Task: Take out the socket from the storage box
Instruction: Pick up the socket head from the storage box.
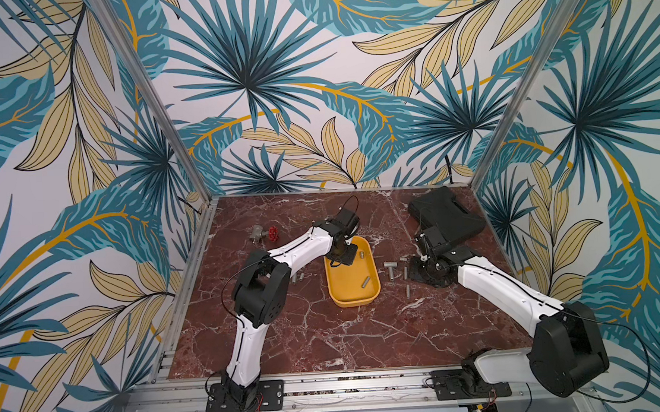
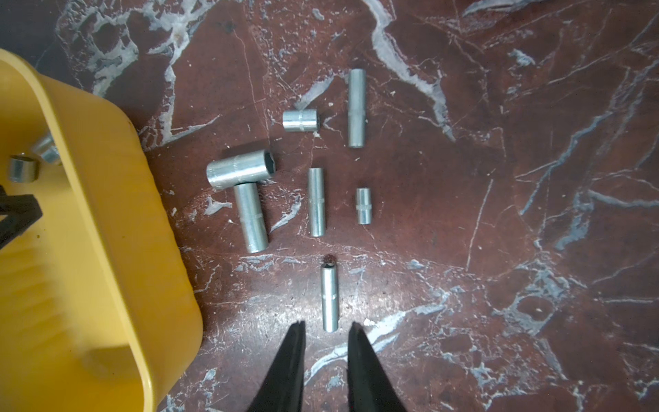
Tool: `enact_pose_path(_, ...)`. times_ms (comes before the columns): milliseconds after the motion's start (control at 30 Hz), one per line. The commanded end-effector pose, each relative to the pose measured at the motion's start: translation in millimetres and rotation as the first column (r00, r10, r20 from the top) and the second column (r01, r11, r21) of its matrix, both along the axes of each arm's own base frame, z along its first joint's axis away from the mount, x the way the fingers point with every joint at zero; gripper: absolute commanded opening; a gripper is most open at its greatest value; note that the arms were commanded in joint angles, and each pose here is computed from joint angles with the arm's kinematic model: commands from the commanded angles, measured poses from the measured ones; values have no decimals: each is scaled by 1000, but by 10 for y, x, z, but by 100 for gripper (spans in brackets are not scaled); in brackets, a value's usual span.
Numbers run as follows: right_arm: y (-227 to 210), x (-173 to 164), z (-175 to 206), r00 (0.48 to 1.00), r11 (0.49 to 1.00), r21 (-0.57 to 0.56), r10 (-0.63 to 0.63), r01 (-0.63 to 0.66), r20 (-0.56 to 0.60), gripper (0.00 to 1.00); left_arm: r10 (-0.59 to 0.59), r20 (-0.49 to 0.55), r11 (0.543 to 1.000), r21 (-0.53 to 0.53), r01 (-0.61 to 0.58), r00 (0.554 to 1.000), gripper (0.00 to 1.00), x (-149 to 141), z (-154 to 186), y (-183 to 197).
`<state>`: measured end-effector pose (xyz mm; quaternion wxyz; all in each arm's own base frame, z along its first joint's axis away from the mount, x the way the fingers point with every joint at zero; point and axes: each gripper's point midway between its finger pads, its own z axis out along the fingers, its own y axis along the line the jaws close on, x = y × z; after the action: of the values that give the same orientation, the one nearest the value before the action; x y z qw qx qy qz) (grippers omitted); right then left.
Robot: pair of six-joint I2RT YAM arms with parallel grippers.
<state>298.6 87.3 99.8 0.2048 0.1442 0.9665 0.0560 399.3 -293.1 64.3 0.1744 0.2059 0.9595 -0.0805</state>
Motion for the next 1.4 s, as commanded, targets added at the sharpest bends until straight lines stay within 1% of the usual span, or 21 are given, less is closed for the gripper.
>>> enact_pose_path(0, -15, -53, -109, 1000, 1000, -1, 3, -3, -27, 24, -36, 103, 999, -6, 37, 994, 40, 247, 184, -119)
enact_pose_path(167, -13, -68, -142, 999, 1000, 1, 3, -2, -39, 24, -80, 133, 997, 27, 77, 988, 40, 389, 161, -170)
enact_pose_path(400, -25, -81, -137, 999, 1000, -1, 0, 0, -37, 24, -115, 105, 992, 63, 109, 988, 35, 469, -40, -210)
enact_pose_path(500, -25, -87, -130, 999, 1000, 1, -4, 4, -35, 23, -117, 90, 991, 68, 111, 989, 31, 447, -99, -200)
enact_pose_path(733, -24, -83, -131, 999, 1000, 1, -1, 1, -35, 23, -113, 68, 992, 61, 109, 991, 27, 362, -165, -176)
enact_pose_path(967, -17, -87, -145, 999, 1000, 3, 1, -1, -38, 23, -103, 30, 994, 42, 102, 994, 26, 224, -288, -173)
enact_pose_path(1233, -24, -94, -162, 999, 1000, 1, 1, -1, -40, 23, -92, 0, 994, 51, 92, 996, 26, 114, -426, -141)
enact_pose_path(1300, -17, -89, -156, 999, 1000, 4, 2, -2, -39, 23, -92, 0, 995, 46, 92, 996, 21, 117, -423, -153)
enact_pose_path(1367, -13, -90, -156, 999, 1000, 5, 3, -2, -39, 23, -91, 4, 995, 41, 90, 996, 20, 127, -412, -163)
